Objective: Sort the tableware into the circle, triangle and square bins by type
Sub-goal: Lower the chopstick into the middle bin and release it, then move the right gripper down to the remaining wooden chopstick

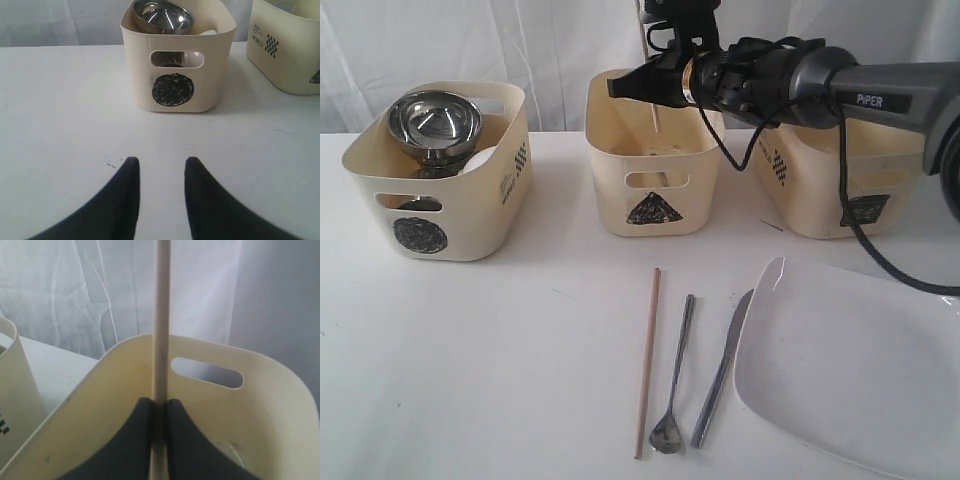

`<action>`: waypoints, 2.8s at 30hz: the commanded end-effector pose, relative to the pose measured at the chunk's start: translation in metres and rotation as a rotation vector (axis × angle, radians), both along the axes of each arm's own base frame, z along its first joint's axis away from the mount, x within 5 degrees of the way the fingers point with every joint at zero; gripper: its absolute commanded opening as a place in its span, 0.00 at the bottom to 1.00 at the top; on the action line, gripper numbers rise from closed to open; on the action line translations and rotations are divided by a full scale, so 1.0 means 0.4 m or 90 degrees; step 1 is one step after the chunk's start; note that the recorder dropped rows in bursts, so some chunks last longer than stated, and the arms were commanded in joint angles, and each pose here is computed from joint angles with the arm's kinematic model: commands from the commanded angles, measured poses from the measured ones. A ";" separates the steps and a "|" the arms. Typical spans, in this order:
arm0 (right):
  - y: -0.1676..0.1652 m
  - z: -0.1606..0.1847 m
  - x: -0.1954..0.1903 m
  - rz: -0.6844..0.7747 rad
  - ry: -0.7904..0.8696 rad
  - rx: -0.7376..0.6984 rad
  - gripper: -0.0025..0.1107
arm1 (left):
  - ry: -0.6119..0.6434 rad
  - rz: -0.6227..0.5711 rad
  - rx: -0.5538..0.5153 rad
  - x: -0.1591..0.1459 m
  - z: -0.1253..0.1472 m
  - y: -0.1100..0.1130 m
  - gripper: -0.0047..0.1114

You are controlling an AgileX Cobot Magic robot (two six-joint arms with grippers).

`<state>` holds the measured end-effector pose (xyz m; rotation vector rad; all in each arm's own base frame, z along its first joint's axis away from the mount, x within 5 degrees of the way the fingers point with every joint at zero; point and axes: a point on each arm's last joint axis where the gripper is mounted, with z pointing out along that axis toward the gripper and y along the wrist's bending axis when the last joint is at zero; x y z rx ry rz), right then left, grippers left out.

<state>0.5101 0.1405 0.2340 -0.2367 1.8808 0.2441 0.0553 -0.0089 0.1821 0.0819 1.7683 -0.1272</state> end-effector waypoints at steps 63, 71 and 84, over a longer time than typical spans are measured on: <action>-0.033 -0.028 -0.655 0.037 0.576 -0.041 0.31 | 0.002 -0.002 0.001 -0.001 -0.004 0.000 0.35; 0.001 -0.055 -0.673 0.042 0.523 -0.009 0.48 | 0.002 -0.002 0.001 -0.001 -0.004 0.000 0.35; 0.097 -0.127 -0.612 0.062 0.558 -0.021 0.49 | 0.002 -0.002 0.001 -0.001 -0.004 0.000 0.35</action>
